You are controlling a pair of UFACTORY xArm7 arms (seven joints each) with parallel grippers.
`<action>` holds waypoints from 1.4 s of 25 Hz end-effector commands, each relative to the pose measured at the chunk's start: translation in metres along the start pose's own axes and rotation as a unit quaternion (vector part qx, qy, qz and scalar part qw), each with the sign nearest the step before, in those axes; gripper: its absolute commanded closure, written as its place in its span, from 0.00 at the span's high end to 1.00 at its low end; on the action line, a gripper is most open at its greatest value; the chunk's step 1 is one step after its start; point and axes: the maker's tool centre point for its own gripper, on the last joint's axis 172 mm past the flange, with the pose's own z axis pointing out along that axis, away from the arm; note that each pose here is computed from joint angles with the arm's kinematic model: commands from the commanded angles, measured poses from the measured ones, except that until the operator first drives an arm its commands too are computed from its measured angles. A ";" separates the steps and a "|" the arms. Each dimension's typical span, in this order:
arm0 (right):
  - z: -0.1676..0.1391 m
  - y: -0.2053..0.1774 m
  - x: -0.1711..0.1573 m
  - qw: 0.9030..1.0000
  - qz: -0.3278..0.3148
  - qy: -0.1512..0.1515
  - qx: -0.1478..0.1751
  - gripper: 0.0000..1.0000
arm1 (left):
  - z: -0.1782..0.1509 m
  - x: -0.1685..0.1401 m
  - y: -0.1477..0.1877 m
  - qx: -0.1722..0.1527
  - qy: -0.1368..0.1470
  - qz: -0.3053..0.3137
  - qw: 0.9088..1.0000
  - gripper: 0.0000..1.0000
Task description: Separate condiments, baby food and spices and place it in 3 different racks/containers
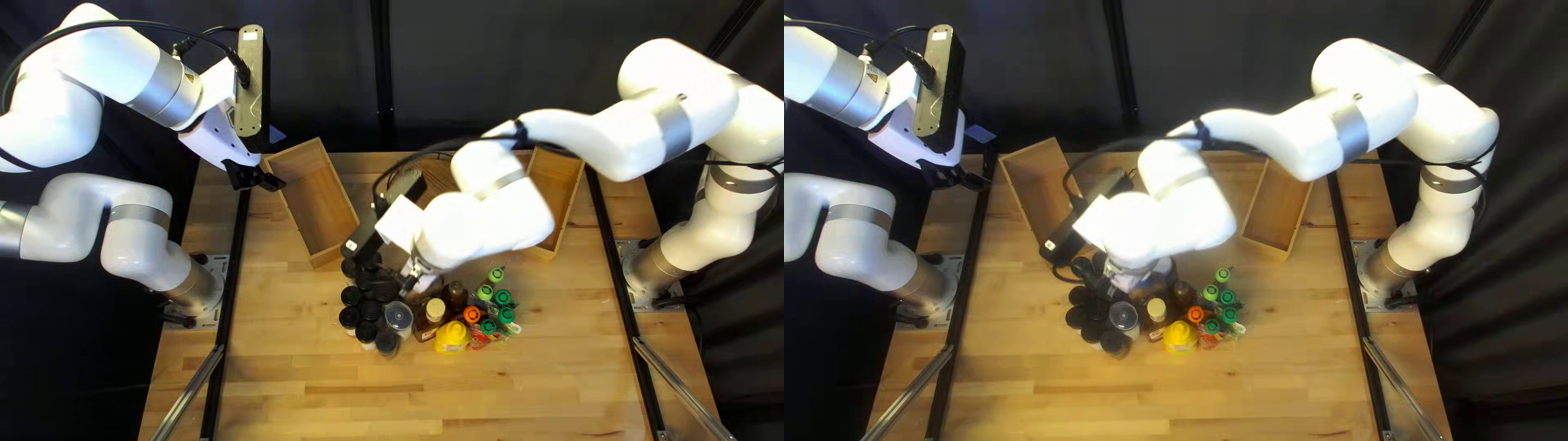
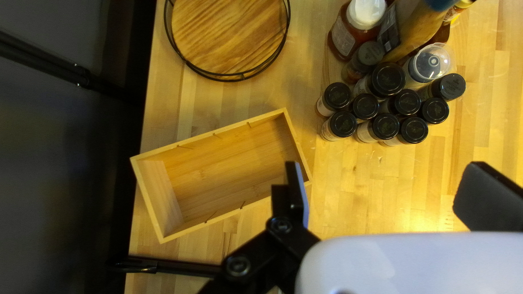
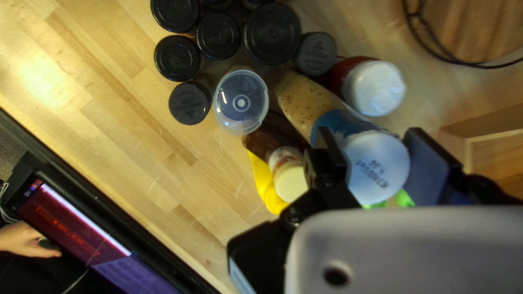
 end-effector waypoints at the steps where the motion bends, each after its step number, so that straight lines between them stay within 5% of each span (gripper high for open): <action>1: -0.044 0.012 0.014 1.000 -0.016 0.005 0.011 0.00 | 0.000 0.000 0.000 0.000 0.000 0.000 1.000 1.00; 8: -0.097 0.034 0.030 0.999 -0.038 0.018 0.030 0.00 | 0.000 0.000 0.000 0.000 0.000 0.000 1.000 1.00; 15: -0.101 0.093 0.050 0.991 -0.111 0.036 0.067 0.00 | 0.000 0.000 0.000 0.000 0.000 0.000 1.000 1.00; 24: -0.052 0.165 0.052 0.945 -0.293 0.076 0.123 0.00 | 0.000 0.000 0.000 0.000 0.000 0.000 1.000 1.00; 35: 0.004 0.225 0.073 0.896 -0.425 0.073 0.109 0.00 | 0.000 0.000 0.000 0.000 0.000 0.000 1.000 1.00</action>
